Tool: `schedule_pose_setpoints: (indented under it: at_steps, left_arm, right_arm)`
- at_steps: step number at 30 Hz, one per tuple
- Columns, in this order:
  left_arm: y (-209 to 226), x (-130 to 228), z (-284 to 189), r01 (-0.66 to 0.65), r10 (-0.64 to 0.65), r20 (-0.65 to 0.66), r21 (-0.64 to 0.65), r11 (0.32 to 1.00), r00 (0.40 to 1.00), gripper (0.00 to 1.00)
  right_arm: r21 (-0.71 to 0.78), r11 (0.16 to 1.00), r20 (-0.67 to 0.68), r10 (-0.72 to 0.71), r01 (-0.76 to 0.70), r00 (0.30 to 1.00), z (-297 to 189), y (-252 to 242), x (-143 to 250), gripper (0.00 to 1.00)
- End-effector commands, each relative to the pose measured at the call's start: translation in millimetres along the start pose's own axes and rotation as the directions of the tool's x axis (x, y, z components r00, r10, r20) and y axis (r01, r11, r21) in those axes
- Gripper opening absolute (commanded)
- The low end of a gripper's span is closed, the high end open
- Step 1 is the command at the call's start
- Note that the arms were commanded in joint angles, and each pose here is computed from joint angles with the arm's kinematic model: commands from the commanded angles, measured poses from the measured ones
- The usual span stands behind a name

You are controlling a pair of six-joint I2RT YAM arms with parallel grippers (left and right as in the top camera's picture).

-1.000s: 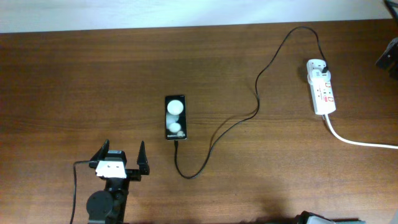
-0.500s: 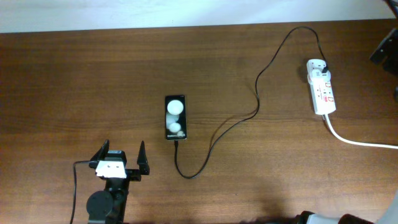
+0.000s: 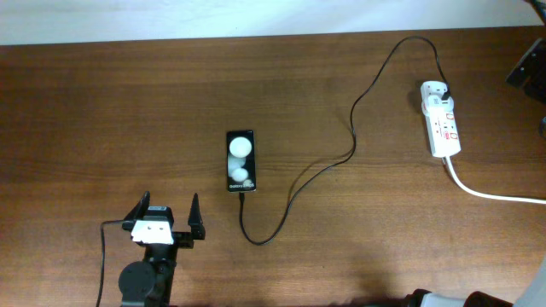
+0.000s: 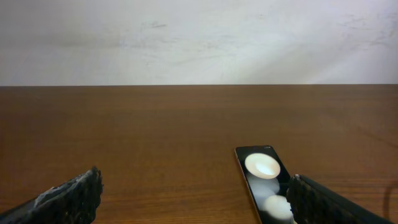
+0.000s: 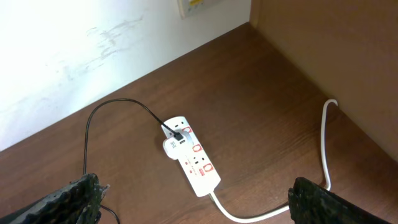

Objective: Plug charger to phone and switch on socket

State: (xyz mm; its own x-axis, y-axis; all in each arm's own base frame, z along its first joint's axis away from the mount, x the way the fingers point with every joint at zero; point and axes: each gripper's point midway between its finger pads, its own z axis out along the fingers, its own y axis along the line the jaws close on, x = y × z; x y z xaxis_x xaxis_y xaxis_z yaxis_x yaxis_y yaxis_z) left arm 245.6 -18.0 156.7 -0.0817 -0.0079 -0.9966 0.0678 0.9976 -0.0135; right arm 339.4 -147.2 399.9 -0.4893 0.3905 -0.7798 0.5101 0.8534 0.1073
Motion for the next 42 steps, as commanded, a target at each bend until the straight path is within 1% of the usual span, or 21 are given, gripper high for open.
schedule_pose_setpoints:
  at_steps: [1, 3, 10, 16, 18, 25, 28, 31, 34, 37, 42]
  left_arm:
    - [-1.1, 0.8, -0.3, -0.019, 0.019, 0.0, 0.009, 1.0, 1.0, 0.99]
    - [-1.1, 0.8, -0.3, -0.019, 0.019, 0.0, 0.009, 1.0, 1.0, 0.99]
    - [-1.1, 0.8, -0.3, -0.019, 0.019, 0.0, 0.009, 1.0, 1.0, 0.99]
    - [-1.1, 0.8, -0.3, -0.019, 0.019, 0.0, 0.009, 1.0, 1.0, 0.99]
    - [-1.1, 0.8, -0.3, -0.019, 0.019, 0.0, 0.009, 1.0, 1.0, 0.99]
    - [-1.1, 0.6, -0.3, -0.019, 0.019, 0.001, 0.009, 1.0, 1.0, 0.99]
    - [-1.1, 0.6, -0.3, -0.019, 0.019, 0.001, 0.009, 1.0, 1.0, 0.99]
    - [-1.1, 0.8, -0.3, -0.019, 0.019, 0.0, 0.009, 1.0, 1.0, 0.99]
    - [-1.1, 0.6, -0.3, -0.019, 0.019, 0.001, 0.009, 1.0, 1.0, 0.99]
    - [-1.1, 0.6, -0.3, -0.019, 0.019, 0.001, 0.009, 1.0, 1.0, 0.99]
    - [-1.1, 0.8, -0.3, -0.019, 0.019, 0.0, 0.009, 1.0, 1.0, 0.99]
  right_arm:
    - [0.012, 1.0, -0.01, 0.0, 0.0, 1.0, 6.7, -1.7, -0.5, 0.99]
    - [0.013, 1.0, -0.014, 0.0, 0.0, 1.0, 8.7, -1.9, 0.0, 0.99]
    - [0.028, 1.0, -0.096, -0.004, 0.007, 0.995, 45.1, -1.8, 10.6, 0.99]
    - [0.021, 1.0, -0.11, -0.013, 0.015, 0.994, 50.6, 3.0, 13.3, 0.99]
    - [-0.003, 0.999, -0.113, -0.034, 0.034, 0.993, 50.0, 15.0, 15.6, 0.99]
    - [-0.192, 0.965, -0.117, -0.203, 0.178, 0.972, 34.7, 107.1, 40.5, 0.99]
    - [-0.227, 0.952, -0.114, -0.234, 0.204, 0.966, 29.7, 123.7, 46.7, 0.98]
    - [-0.221, 0.954, -0.131, -0.236, 0.204, 0.963, 34.2, 121.5, 51.9, 0.99]
    - [-0.213, 0.955, -0.178, -0.248, 0.209, 0.952, 43.0, 117.7, 68.6, 0.99]
    - [-0.201, 0.955, -0.246, -0.263, 0.217, 0.933, 53.0, 110.5, 94.5, 0.99]
    - [-0.194, 0.956, -0.288, -0.272, 0.222, 0.918, 53.9, 102.7, 114.6, 0.99]
